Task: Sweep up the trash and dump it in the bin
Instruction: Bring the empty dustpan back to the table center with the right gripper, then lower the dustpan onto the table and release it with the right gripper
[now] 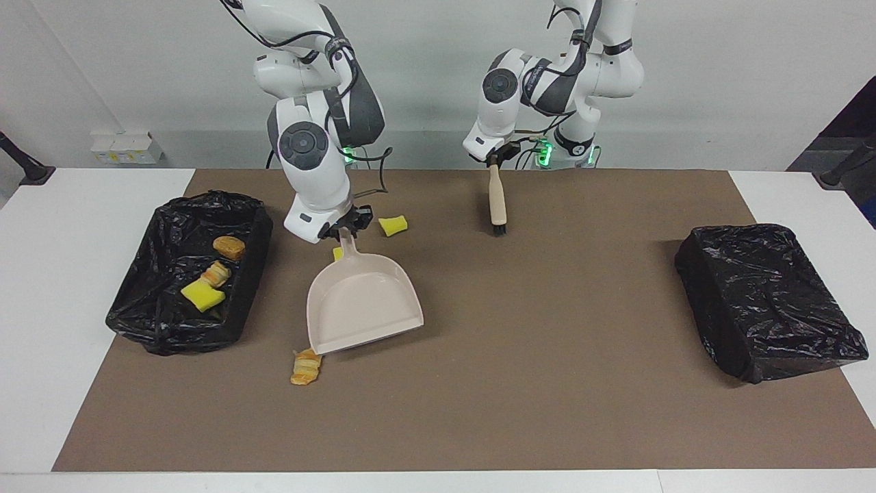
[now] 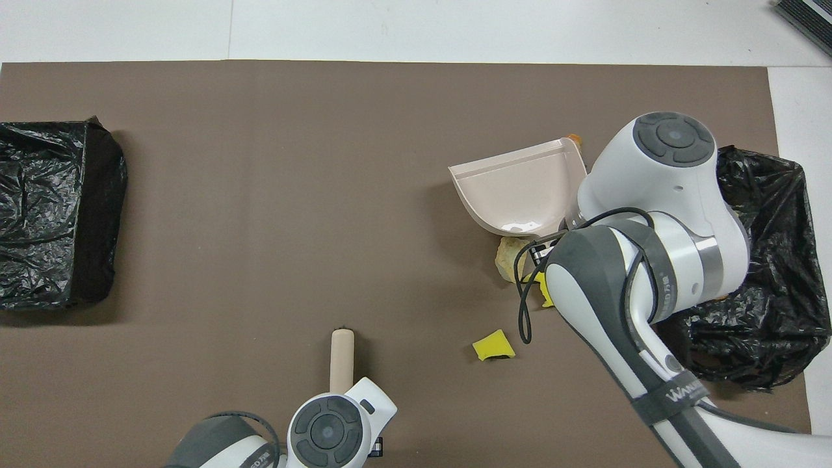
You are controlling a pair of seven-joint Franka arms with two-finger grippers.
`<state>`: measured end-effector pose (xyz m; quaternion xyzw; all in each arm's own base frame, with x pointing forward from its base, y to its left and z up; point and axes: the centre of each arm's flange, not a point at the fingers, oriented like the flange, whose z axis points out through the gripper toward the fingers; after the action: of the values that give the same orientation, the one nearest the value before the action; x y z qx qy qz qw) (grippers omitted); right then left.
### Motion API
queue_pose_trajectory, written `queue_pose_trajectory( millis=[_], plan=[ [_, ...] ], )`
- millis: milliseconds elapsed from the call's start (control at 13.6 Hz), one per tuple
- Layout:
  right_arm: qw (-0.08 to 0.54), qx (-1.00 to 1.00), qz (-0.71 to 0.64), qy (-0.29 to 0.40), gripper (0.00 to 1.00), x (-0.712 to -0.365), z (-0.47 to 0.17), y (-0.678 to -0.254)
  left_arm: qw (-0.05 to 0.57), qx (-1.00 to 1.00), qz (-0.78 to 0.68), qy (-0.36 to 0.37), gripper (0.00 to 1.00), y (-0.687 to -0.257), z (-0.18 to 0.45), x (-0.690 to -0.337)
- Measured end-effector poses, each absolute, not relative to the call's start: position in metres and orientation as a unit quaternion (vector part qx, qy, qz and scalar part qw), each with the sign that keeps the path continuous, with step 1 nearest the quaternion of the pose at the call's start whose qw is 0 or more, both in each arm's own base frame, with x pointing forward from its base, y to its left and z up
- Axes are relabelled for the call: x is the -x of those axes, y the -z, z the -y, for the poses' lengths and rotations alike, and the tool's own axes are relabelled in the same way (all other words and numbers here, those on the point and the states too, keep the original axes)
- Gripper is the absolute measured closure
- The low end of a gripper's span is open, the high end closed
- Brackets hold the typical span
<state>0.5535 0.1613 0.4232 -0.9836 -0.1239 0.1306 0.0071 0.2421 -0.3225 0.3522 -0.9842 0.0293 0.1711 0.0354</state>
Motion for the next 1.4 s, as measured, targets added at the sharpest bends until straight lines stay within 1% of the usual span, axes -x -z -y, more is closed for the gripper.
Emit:
queue_pose_trajectory(
  millis=[147,221,295,442,516,590,663,737,958,1179,1401],
  plan=[
    [0.005,0.985,0.112,-0.131,0.67,-0.553,-0.162,-0.423,0.021,0.984,-0.038,-0.175,0.74,-0.352,0.32,-0.246],
    [0.002,0.987,0.093,-0.13,0.67,-0.552,-0.167,-0.423,0.019,0.983,-0.037,-0.177,0.73,-0.351,0.317,-0.25],
    [0.0,0.989,0.074,-0.125,0.67,-0.551,-0.174,-0.424,0.017,0.983,-0.034,-0.179,0.69,-0.35,0.314,-0.254],
    [0.015,0.992,0.051,-0.115,0.67,-0.549,-0.194,-0.426,0.012,0.983,-0.025,-0.18,0.43,-0.35,0.309,-0.262],
    [0.026,0.992,0.046,-0.113,0.67,-0.548,-0.205,-0.425,0.006,0.984,-0.021,-0.177,0.33,-0.353,0.308,-0.269],
    [0.032,0.992,0.045,-0.111,0.67,-0.547,-0.214,-0.422,-0.002,0.985,-0.016,-0.17,0.19,-0.36,0.307,-0.278],
    [0.035,0.992,0.049,-0.11,0.67,-0.547,-0.221,-0.419,-0.011,0.987,-0.014,-0.16,0.04,-0.369,0.306,-0.289],
    [0.039,0.992,0.05,-0.11,0.67,-0.548,-0.229,-0.416,-0.016,0.989,-0.013,-0.146,0.0,-0.381,0.301,-0.304],
    [0.065,0.992,0.028,-0.108,0.67,-0.554,-0.242,-0.412,-0.006,0.994,-0.057,-0.097,0.0,-0.424,0.261,-0.357],
    [0.067,0.993,-0.007,-0.101,0.67,-0.553,-0.267,-0.408,-0.006,0.993,-0.106,-0.041,0.0,-0.476,0.201,-0.412],
    [0.061,0.992,-0.032,-0.105,0.67,-0.549,-0.317,-0.393,-0.019,0.993,-0.12,0.006,0.0,-0.54,0.13,-0.459]
  ],
)
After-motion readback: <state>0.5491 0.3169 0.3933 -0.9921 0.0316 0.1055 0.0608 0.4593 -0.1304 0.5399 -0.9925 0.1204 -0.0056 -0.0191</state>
